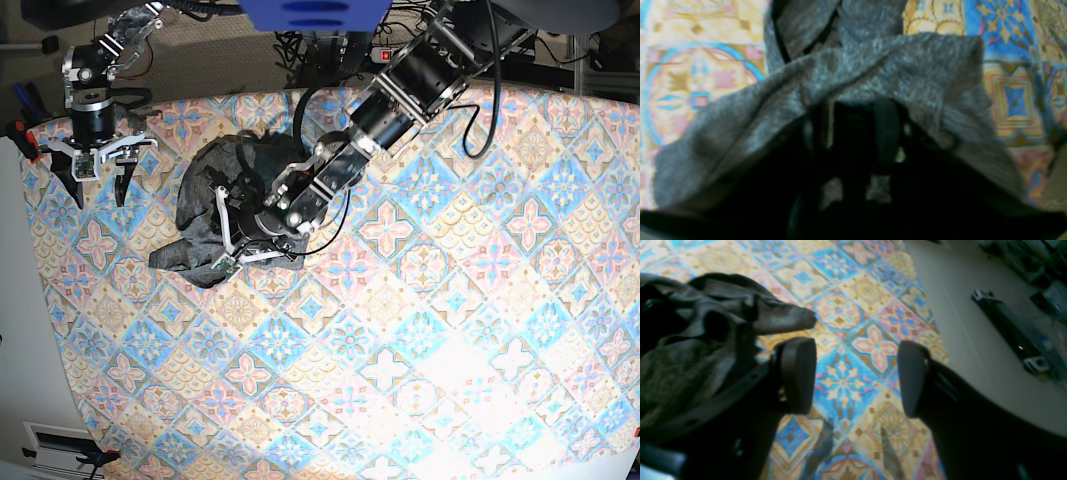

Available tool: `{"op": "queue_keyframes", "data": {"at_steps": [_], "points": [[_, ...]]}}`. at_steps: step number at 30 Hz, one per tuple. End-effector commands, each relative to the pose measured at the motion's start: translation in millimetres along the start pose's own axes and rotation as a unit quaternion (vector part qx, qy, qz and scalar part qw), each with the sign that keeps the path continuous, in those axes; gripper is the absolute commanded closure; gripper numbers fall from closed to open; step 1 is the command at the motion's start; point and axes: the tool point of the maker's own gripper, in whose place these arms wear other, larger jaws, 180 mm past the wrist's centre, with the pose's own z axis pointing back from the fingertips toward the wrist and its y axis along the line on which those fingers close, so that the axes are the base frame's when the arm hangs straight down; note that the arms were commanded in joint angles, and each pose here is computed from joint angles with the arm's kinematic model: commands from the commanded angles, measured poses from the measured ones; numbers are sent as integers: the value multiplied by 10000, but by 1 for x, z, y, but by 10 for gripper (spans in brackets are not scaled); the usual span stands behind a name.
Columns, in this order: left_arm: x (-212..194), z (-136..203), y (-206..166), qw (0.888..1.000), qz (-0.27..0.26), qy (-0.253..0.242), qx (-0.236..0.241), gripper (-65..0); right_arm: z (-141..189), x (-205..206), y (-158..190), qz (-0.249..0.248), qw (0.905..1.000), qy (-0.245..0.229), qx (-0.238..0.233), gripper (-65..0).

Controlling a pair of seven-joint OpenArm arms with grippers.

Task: Layout the t-shirt on the table in an organized manner, then fold the t-shirt properly

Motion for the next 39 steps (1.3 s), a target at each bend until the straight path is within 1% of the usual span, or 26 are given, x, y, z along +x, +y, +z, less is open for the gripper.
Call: {"op": "queue_keyframes", "data": {"at_steps": [1,5,7,9,10,11,13,14,16,18,21,22,24,27,29,32,36,38,39], "points": [[32,13,-15,9985,-57,-515,-177,-151,0,16,-5,24,9995,-311,-70,-372],[70,62,-21,9899,-265,-1374,-230,-37,0,17,-5,13,9994,-335,-64,-371],[77,82,-20,9861,-376,-1601,-225,0,1,22,-5,-97,9989,-457,-57,-356],[72,96,-16,9849,-467,-1654,-179,0,1,28,-4,-245,9978,-611,-33,-281],[67,101,-11,9852,-504,-1634,-119,0,-1,32,1,-283,9972,-686,44,-228],[61,107,-2,9858,-483,-1610,-14,0,-4,35,9,-301,9967,-737,167,-160],[51,118,14,9863,-310,-1608,192,0,-9,46,27,-277,9949,-868,436,-33],[46,124,24,9860,-182,-1625,325,0,-11,51,37,-280,9936,-938,564,0],[36,137,47,9837,184,-1657,667,0,-15,61,57,-298,9901,-1064,866,0],[25,152,69,9790,509,-1695,1008,0,-18,69,82,-329,9852,-1165,1215,0],[10,172,96,9713,828,-1701,1444,0,-14,78,127,-410,9734,-1276,1860,0],[7,176,101,9695,882,-1704,1524,0,-13,82,138,-424,9697,-1325,2007,0],[3,183,105,9671,941,-1710,1629,0,-13,86,149,-452,9655,-1375,2164,0],[-8,192,107,9691,824,-1590,1693,0,-14,79,169,-564,9597,-1283,2434,0],[-16,197,107,9706,764,-1496,1722,0,-17,67,185,-701,9552,-1111,2651,0],[-24,204,104,9720,715,-1423,1729,0,-20,36,204,-927,9509,-700,2870,0],[-40,216,99,9754,597,-1228,1728,0,-18,-19,224,-1303,9433,29,3053,0],[-52,221,102,9757,605,-1082,1806,0,-14,-46,235,-1487,9367,398,3146,0],[-58,224,104,9753,647,-1016,1853,0,-12,-53,239,-1542,9343,502,3174,0]]}}
